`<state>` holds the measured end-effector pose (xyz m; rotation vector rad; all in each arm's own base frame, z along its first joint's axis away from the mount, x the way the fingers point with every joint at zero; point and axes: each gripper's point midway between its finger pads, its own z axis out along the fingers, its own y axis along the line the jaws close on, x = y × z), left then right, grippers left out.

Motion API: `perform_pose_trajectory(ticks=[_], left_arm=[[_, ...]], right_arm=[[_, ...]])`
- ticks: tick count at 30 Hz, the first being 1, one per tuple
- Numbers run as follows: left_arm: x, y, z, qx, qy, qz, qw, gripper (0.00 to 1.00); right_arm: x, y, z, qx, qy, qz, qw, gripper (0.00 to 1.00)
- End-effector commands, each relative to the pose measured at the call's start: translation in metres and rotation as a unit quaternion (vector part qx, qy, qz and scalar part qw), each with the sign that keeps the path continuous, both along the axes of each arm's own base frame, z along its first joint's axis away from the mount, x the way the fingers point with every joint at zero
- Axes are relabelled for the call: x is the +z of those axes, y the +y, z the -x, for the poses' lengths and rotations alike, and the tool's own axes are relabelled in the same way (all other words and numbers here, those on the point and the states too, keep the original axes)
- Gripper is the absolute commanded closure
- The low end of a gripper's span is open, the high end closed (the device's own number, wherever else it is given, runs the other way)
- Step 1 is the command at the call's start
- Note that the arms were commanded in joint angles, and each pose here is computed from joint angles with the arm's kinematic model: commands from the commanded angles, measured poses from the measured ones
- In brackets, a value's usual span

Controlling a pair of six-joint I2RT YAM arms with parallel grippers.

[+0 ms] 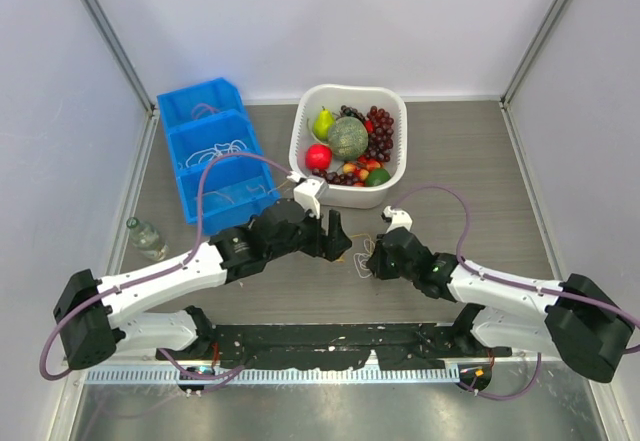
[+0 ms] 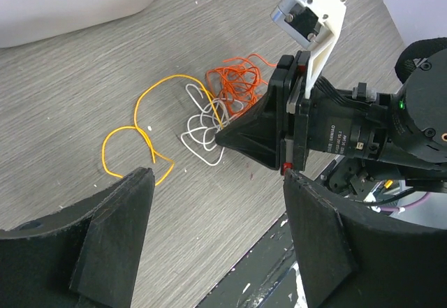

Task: Untangle the cables

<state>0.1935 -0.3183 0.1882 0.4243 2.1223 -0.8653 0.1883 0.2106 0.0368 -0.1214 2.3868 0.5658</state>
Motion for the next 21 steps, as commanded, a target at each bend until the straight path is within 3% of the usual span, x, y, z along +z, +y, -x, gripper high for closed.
perform_pose_trajectory(ticks=[1,6,12,21], left_arm=[[0.009,-0.012,0.0,-0.014,-0.009,0.03,0.999,0.21],[0.021,-0.02,0.008,-0.053,-0.027,0.068,0.996,0.21],[0.052,-0.034,0.031,-0.132,-0.063,0.148,0.978,0.21],[0.061,-0.038,0.018,-0.106,-0.083,0.16,0.978,0.21]], right_arm=[[0.015,0.015,-0.004,0.01,-0.012,-0.034,0.999,0.99],[0.057,0.024,0.008,0.024,-0.006,-0.091,0.996,0.99],[0.156,0.035,0.012,0.021,-0.059,-0.227,0.972,0.99],[0.215,0.044,0.004,-0.027,-0.047,-0.325,0.944,0.99]])
